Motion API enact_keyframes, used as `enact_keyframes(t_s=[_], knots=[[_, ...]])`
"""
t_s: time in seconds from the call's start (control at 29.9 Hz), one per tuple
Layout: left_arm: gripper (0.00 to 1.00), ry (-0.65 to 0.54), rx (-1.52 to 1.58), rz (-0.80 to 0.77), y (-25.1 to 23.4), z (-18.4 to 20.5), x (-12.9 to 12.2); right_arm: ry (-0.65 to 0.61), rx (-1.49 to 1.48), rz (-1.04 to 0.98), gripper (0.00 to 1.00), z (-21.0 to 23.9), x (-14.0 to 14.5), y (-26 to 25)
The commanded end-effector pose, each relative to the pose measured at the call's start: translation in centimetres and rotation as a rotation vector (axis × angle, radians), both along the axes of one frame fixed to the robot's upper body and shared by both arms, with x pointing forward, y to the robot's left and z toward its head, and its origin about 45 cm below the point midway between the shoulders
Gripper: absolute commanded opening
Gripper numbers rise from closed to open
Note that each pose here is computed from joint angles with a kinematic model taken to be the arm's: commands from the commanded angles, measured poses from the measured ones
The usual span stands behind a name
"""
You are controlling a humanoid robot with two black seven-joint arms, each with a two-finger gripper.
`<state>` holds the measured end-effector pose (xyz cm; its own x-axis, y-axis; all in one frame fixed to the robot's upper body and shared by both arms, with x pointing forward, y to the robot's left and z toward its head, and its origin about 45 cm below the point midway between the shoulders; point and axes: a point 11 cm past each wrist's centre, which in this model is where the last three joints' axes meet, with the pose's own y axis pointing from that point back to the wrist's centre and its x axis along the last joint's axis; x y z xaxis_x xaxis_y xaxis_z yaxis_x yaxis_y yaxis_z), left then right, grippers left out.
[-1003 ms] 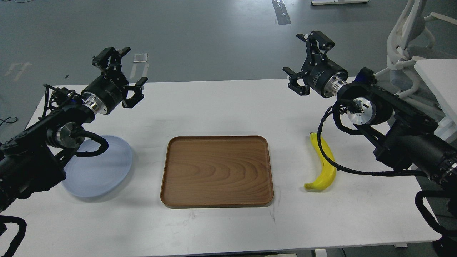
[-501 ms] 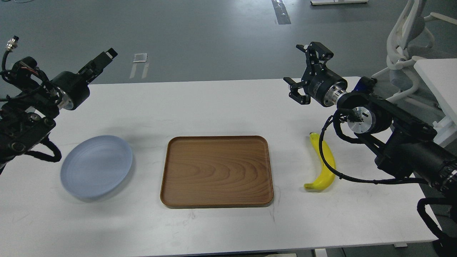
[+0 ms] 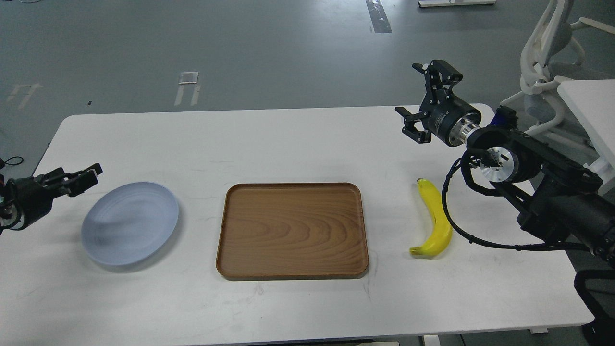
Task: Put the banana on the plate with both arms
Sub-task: 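Lower the left gripper to the plate's outer rim and grip it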
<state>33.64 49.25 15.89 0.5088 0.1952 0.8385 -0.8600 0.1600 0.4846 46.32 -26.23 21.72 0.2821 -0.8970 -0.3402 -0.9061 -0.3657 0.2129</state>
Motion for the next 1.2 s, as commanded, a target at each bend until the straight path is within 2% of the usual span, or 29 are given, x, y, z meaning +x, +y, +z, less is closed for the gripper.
enact_keyframes(t_s=[0.0, 0.27, 0.6, 0.67, 0.8, 0.84, 0.94, 1.07, 1.17], knots=[[0.98, 0.016, -0.001, -0.009, -0.2, -1.6, -2.3, -0.001, -0.001, -0.002, 0.99, 0.0, 0.0, -0.1], [0.98, 0.087, -0.015, -0.002, -0.2, -4.1, -5.2, 0.001, 0.000, -0.006, 0.99, 0.0, 0.0, -0.2], [0.95, 0.097, -0.021, -0.006, -0.5, -4.4, -5.5, 0.001, -0.003, -0.008, 0.99, 0.0, 0.0, -0.2], [0.91, 0.098, -0.021, -0.005, -0.5, -4.5, -5.6, 0.000, 0.000, -0.010, 0.99, 0.0, 0.0, -0.2], [0.66, 0.106, -0.019, -0.001, -0.3, -4.7, -6.0, 0.001, -0.002, -0.012, 0.99, 0.0, 0.0, -0.2], [0.66, 0.106, -0.019, -0.001, -0.3, -4.7, -6.0, 0.001, -0.002, -0.012, 0.99, 0.0, 0.0, -0.2], [0.53, 0.103, -0.020, -0.001, -0.3, -4.6, -5.8, 0.001, 0.000, -0.013, 0.99, 0.0, 0.0, -0.2], [0.53, 0.104, -0.017, 0.000, -0.2, -4.5, -5.8, -0.001, 0.000, -0.013, 0.99, 0.1, 0.1, -0.2], [0.39, 0.109, -0.018, -0.001, -0.2, -4.7, -6.0, 0.000, -0.003, -0.015, 0.99, 0.0, 0.1, -0.2]])
